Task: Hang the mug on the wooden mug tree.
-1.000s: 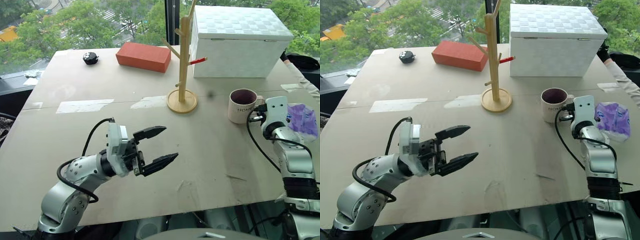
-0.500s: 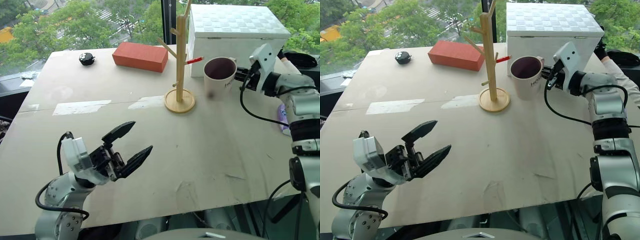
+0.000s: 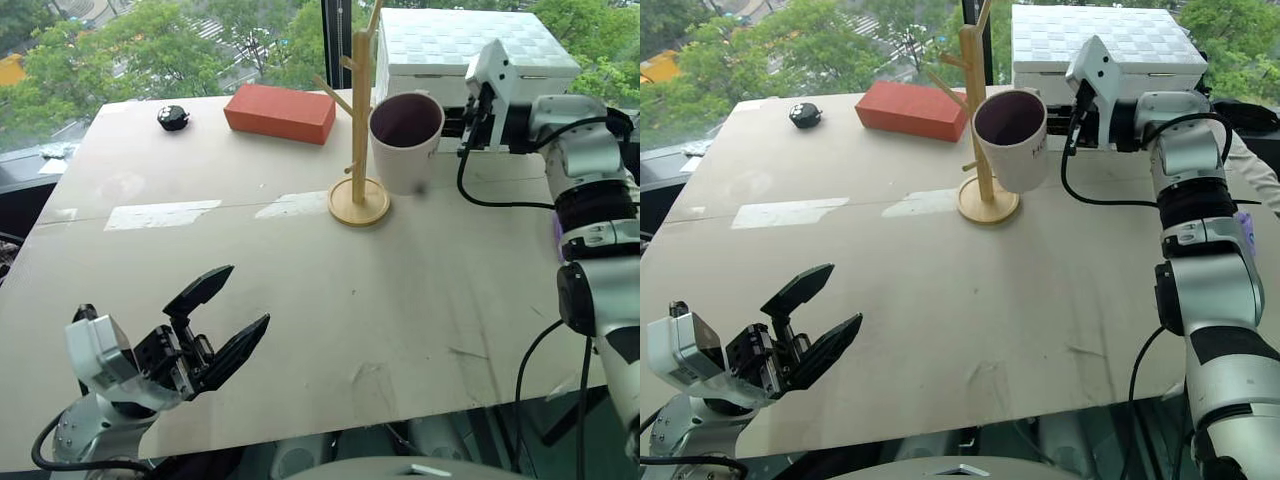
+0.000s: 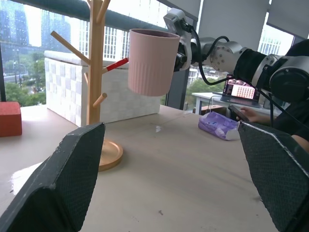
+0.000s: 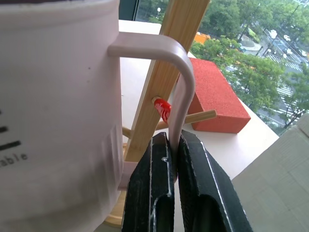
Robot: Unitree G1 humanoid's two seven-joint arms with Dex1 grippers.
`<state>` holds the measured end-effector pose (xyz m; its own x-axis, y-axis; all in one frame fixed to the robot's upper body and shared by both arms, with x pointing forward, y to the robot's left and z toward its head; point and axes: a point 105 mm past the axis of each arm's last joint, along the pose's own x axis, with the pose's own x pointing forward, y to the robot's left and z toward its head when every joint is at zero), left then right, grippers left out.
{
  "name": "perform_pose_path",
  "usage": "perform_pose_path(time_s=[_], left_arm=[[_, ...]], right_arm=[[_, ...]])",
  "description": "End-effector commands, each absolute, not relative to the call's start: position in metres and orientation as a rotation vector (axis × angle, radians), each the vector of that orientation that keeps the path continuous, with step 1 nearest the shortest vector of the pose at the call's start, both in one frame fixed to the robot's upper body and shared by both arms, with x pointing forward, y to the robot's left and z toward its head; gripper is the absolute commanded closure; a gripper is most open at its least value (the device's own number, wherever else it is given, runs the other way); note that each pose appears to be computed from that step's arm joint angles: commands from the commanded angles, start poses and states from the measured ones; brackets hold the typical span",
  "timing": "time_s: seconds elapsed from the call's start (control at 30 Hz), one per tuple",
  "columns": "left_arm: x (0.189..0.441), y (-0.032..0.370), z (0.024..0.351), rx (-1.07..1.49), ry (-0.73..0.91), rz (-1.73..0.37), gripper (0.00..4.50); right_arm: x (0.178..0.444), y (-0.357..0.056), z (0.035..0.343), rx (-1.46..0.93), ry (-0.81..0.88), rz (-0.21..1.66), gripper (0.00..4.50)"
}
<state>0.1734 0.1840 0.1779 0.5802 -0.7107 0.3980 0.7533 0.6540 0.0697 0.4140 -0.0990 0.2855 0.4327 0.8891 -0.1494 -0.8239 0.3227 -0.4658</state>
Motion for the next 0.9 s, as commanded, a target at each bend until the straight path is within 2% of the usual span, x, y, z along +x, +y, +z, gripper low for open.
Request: perform_pose_path(time_s=[0.03,0.3,0.6,0.73,0.9], left_arm=[[0.172,0.174,0.192,-0.096,-0.468,-0.878,0.0],[0.177,0.169,0.199,-0.098,-0.475,-0.878,0.0],[0.177,0.169,0.196,-0.105,-0.47,-0.87,0.0],[0.176,0.171,0.194,-0.107,-0.467,-0.869,0.0],[0.175,0.171,0.193,-0.111,-0.467,-0.87,0.0]], right_arm=[[0.419,-0.091,0.298,-0.595,-0.176,1.092,4.41],[0.438,-0.086,0.279,-0.646,-0.072,1.006,4.41],[0.43,-0.077,0.303,-0.492,-0.111,1.092,4.41],[0.427,-0.078,0.305,-0.457,-0.08,1.122,4.41],[0.432,-0.068,0.297,-0.522,-0.021,1.097,4.41]])
